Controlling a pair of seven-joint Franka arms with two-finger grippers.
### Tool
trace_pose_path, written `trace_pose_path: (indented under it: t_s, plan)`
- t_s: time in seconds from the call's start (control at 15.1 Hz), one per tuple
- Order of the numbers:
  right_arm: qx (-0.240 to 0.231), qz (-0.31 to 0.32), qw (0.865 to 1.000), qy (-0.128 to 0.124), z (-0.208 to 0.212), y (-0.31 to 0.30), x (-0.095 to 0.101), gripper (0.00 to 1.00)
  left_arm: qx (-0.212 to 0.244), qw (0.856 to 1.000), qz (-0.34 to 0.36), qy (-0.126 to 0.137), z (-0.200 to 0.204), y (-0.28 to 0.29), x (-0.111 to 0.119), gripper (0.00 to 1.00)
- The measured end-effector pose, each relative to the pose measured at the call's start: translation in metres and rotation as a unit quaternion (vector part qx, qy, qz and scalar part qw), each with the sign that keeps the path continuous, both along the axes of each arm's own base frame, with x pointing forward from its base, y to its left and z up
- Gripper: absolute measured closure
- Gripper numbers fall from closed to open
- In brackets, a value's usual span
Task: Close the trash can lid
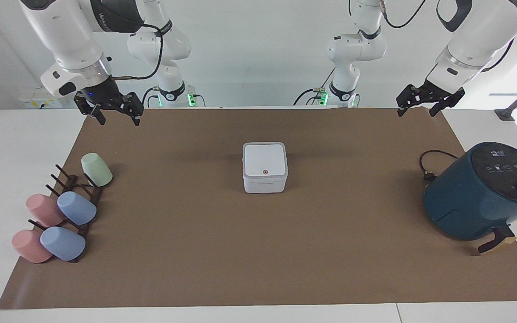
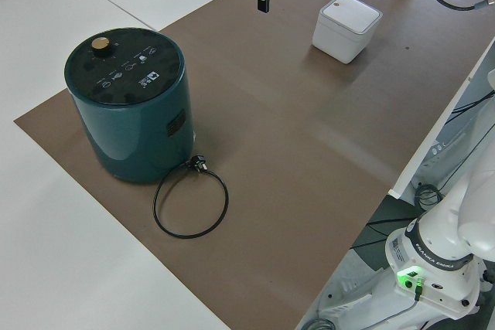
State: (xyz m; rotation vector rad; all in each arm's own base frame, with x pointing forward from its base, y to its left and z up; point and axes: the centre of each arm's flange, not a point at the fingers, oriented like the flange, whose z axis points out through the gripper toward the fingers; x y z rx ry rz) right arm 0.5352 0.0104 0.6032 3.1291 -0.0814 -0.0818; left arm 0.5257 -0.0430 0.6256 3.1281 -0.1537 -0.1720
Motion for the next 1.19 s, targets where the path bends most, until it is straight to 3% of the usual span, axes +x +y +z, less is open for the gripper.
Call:
trace_pose_path:
  t_s: [0.33, 1.19]
  plan:
    - [0.000, 0.000, 1.000, 0.000, 0.000, 0.000, 0.000, 0.00, 0.000, 1.000, -0.027, -0.007, -0.001, -0.033, -0.002, 0.00]
    - [0.000, 0.000, 1.000, 0.000, 0.000, 0.000, 0.000, 0.00, 0.002, 1.000, -0.017, -0.006, 0.000, -0.042, -0.004, 0.00]
